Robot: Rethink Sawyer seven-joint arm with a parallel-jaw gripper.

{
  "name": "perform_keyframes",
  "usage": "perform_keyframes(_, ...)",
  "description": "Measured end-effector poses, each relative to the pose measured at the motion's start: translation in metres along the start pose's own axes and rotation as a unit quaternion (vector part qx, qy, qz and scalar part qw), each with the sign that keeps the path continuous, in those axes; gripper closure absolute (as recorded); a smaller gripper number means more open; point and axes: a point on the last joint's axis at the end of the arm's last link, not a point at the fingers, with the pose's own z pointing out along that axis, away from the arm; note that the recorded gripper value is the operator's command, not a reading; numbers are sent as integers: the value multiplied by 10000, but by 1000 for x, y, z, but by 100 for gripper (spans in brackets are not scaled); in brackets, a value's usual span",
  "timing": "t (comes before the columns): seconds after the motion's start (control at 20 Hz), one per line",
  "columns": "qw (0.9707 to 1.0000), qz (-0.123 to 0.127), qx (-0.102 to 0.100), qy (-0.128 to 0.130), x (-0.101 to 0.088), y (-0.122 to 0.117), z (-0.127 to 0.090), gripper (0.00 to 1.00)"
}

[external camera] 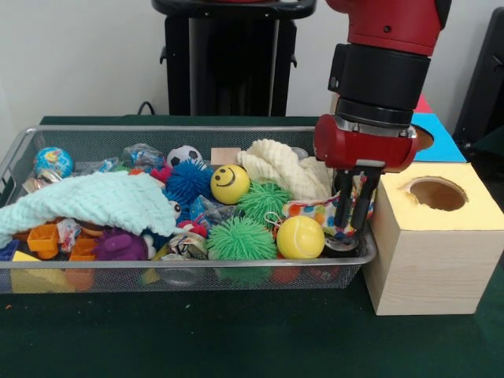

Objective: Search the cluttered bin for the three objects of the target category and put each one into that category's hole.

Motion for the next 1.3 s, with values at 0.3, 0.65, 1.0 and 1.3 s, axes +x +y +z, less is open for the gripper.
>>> perform_keyframes(0.3, 10000, 53, 7, 45, 5, -8, 2, 0)
perform_keyframes(0.65, 9998, 81, -19, 170, 17, -9, 5, 0)
perform_keyframes(1.0, 9996, 73, -50, 267, 28, -6, 7, 0)
perform_keyframes(1.3, 9991, 120, -115, 393, 40, -2, 9, 0)
